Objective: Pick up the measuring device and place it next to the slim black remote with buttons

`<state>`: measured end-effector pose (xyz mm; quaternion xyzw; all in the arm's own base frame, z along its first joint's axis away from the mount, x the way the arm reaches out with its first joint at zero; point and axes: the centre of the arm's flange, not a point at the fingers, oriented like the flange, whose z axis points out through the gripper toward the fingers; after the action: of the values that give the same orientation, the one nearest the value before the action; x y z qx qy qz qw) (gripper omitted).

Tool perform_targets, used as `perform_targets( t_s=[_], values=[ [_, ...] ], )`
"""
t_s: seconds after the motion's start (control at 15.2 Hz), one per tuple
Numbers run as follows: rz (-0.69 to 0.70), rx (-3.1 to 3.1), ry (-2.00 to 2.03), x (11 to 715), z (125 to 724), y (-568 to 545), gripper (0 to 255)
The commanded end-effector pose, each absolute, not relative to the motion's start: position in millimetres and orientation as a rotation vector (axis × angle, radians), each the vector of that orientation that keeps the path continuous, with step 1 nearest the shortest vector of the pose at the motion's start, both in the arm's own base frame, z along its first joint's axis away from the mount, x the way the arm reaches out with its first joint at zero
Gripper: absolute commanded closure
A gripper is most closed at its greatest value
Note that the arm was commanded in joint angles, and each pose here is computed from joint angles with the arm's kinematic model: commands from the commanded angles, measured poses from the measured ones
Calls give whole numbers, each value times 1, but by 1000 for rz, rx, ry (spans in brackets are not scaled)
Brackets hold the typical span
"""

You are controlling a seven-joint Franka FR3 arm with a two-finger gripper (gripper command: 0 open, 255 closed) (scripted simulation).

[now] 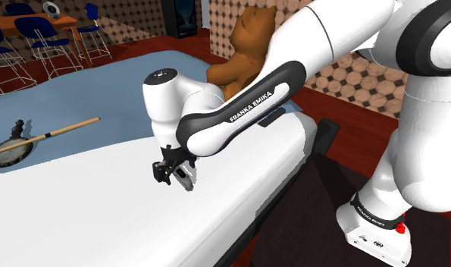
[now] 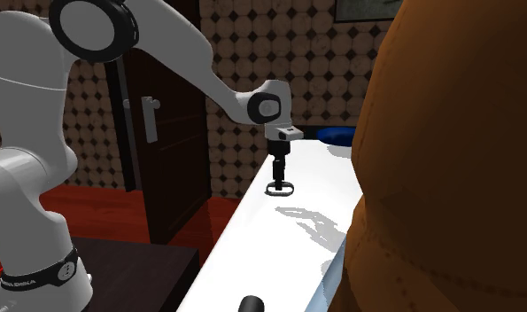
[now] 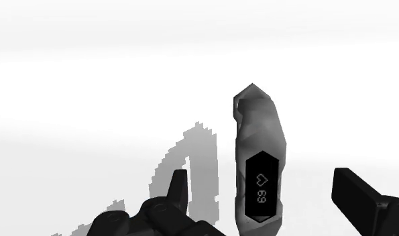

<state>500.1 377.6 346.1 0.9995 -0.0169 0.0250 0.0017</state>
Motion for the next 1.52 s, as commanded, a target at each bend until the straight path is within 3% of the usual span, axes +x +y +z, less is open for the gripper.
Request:
perform_targets(
  t_s=[0.0,0.59,0.66,1.45],
  values=[
    [79,3137,-53,500,335,377,0],
    [79,3137,-53,501,327,377,0],
    [79,3137,-53,501,327,377,255],
    [79,3137,-53,501,343,377,255]
  ],
)
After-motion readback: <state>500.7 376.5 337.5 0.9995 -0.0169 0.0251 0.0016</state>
